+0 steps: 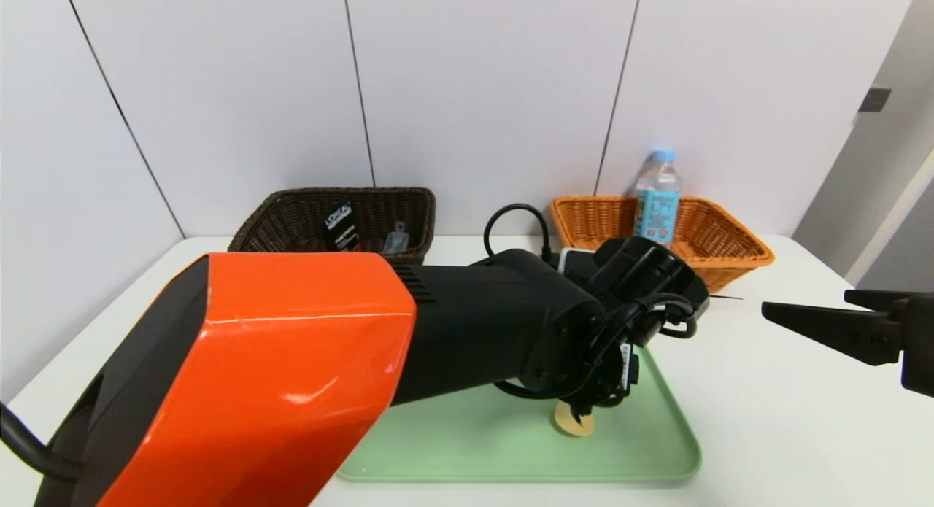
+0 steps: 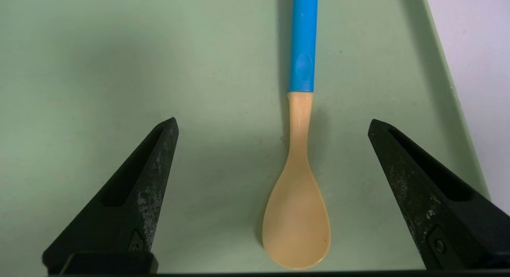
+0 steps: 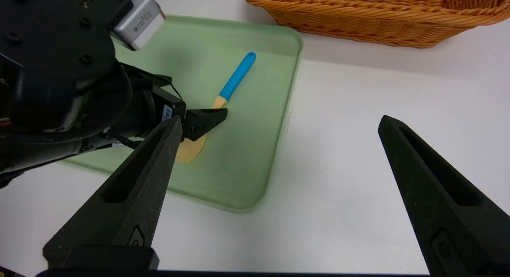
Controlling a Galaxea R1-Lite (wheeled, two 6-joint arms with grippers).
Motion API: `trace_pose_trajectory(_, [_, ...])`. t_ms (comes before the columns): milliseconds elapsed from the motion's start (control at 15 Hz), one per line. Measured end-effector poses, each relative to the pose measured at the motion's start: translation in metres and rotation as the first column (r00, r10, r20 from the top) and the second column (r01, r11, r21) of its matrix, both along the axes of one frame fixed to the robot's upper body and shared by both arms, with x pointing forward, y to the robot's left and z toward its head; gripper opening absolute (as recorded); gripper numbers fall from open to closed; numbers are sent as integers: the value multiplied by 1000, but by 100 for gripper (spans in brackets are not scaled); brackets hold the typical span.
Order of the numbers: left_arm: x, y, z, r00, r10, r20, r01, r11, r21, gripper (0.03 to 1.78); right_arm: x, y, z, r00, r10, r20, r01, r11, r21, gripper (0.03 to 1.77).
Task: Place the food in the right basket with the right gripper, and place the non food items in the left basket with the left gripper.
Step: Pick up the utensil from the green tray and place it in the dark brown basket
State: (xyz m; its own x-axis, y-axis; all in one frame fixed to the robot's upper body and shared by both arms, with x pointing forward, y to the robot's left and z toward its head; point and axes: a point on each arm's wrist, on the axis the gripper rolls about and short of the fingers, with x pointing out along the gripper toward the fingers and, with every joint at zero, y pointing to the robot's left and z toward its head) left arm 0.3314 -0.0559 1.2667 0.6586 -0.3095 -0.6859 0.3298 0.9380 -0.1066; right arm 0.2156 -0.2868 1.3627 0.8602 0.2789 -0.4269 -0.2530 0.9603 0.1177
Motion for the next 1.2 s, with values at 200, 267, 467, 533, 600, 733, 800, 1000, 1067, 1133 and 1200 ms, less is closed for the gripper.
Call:
trace_pose_trajectory(200, [3,-5,-14,1000,1,1,-1,999,32,169,0,-1,0,1000,-4,-1,4,1000,3,170])
trace_pose_trajectory(267, [4,-7,-18,1000,8,13,-9,999,43,169,0,-1,-1,1000,-5,-3,5,1000,2,170])
trace_pose_trajectory(467, [7,-11,-24,999,4,35,-6,999,48,169,1,-2,-2,1000,-9,-8,9,1000,1,170])
trace_pose_trajectory(533, [8,-11,-24,999,2,38,-4,999,48,169,1,-2,-2,1000,-10,-8,10,1000,1,170])
trace_pose_trajectory(600, [8,-12,-25,999,1,39,-3,999,49,169,1,-2,-2,1000,-11,-8,11,1000,1,170])
trace_pose_trajectory(733, [9,-12,-28,999,2,36,-4,999,53,169,1,-2,-2,1000,-10,-8,10,1000,0,170])
trace_pose_trajectory(800, [10,-12,-29,999,4,35,-6,998,56,169,1,-2,-2,1000,-10,-9,10,1000,1,170])
trace_pose_trajectory(1000, [10,-12,-31,999,5,34,-7,998,58,169,1,-2,-2,1000,-9,-9,9,1000,1,170])
trace_pose_trajectory(1067, [11,-12,-32,999,6,34,-8,998,59,169,1,-2,-2,1000,-9,-10,9,1000,0,170])
trace_pose_trajectory(1133, [11,-12,-32,999,8,33,-9,998,59,169,1,-2,-3,1000,-9,-10,9,1000,1,170])
trace_pose_trajectory(1200, [12,-12,-33,999,8,33,-10,998,59,169,1,-2,-3,1000,-9,-11,9,1000,0,170])
